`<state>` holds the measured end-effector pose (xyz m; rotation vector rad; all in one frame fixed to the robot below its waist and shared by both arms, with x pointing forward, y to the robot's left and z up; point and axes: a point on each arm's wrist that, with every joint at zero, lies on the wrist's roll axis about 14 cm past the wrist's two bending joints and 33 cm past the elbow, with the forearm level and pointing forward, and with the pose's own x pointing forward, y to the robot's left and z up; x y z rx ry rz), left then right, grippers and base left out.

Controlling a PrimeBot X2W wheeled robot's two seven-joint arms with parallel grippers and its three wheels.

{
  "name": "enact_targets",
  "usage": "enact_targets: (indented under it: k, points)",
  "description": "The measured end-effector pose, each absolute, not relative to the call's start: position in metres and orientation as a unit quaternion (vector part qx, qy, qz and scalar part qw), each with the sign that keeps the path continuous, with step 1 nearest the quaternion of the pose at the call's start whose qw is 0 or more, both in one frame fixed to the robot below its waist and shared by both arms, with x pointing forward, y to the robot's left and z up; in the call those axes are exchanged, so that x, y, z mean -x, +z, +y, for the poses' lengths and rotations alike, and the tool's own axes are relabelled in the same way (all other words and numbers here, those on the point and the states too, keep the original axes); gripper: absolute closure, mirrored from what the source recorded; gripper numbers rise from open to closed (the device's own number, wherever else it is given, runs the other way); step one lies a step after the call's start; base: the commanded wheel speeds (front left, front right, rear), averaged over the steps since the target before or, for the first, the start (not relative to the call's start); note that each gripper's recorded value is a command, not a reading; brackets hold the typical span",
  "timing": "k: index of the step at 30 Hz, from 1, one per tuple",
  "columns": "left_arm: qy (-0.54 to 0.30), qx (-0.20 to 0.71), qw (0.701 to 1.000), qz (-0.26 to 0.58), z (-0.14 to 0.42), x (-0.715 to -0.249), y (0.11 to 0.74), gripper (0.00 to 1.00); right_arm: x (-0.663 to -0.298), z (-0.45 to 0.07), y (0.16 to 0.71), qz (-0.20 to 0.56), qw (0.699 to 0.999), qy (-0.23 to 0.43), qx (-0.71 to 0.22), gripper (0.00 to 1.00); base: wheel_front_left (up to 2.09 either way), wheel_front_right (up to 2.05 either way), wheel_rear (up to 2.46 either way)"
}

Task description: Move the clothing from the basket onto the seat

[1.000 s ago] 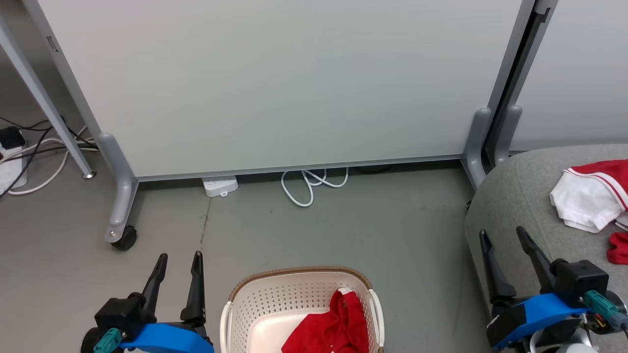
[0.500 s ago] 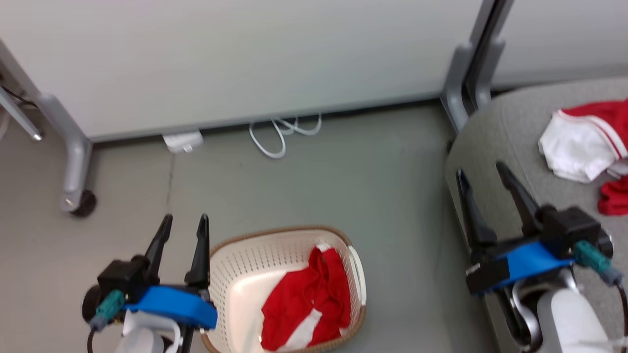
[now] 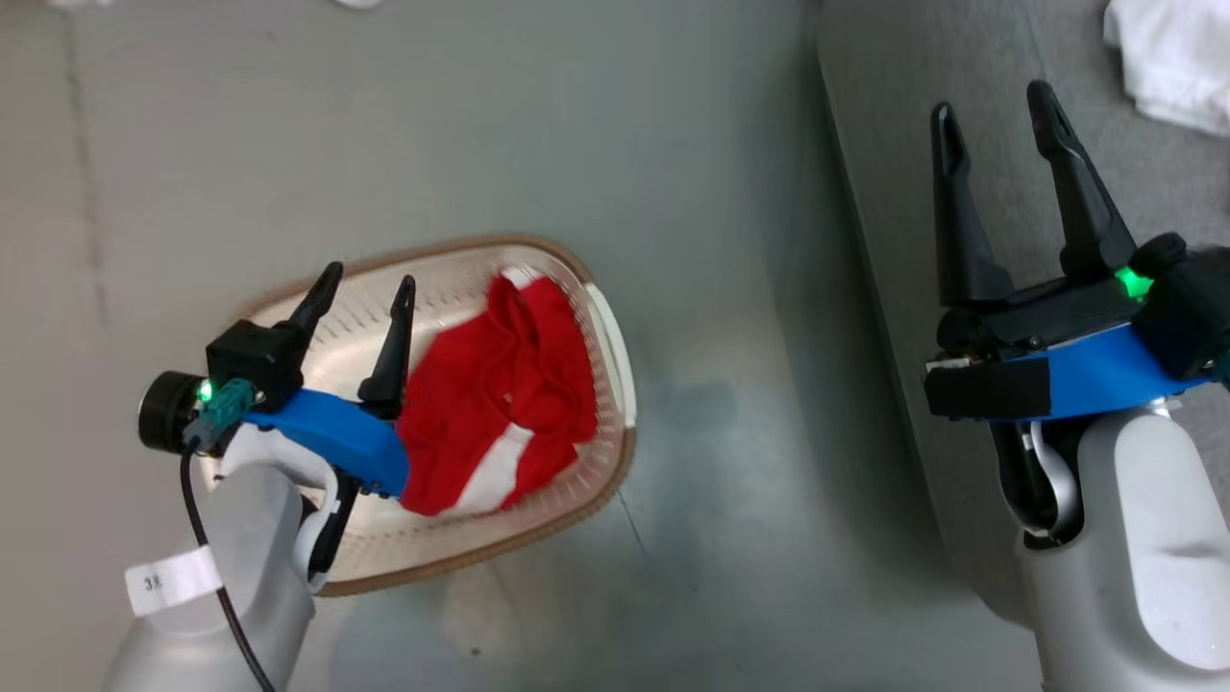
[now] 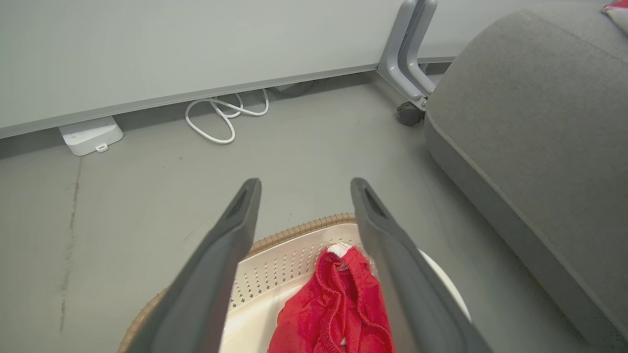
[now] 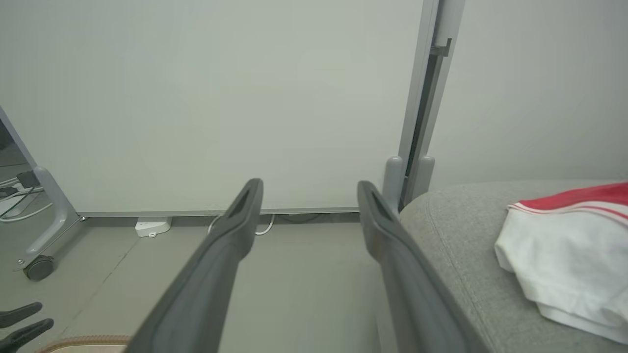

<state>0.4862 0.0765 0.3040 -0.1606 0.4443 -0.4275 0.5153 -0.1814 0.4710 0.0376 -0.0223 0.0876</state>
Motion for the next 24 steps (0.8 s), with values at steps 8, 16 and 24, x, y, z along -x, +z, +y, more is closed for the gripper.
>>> enact_targets:
  k: [8,16,24]
  points:
    - [-0.251,0.079,0.902,0.343,0.049,-0.474,0.192,0.0,-0.526,-0.202,0.411,0.03,0.999,0.025,-0.017,0.0,0.0,0.0,0.0]
    - [-0.288,0.07,0.849,0.438,0.027,-0.445,0.112,0.0,-0.528,-0.212,0.371,0.063,0.998,0.021,-0.018,0.0,0.0,0.0,0.0]
    - [-0.281,0.056,0.81,0.511,0.029,-0.425,0.062,0.0,-0.517,-0.226,0.339,0.1,0.995,0.003,-0.014,0.0,0.0,0.0,0.0]
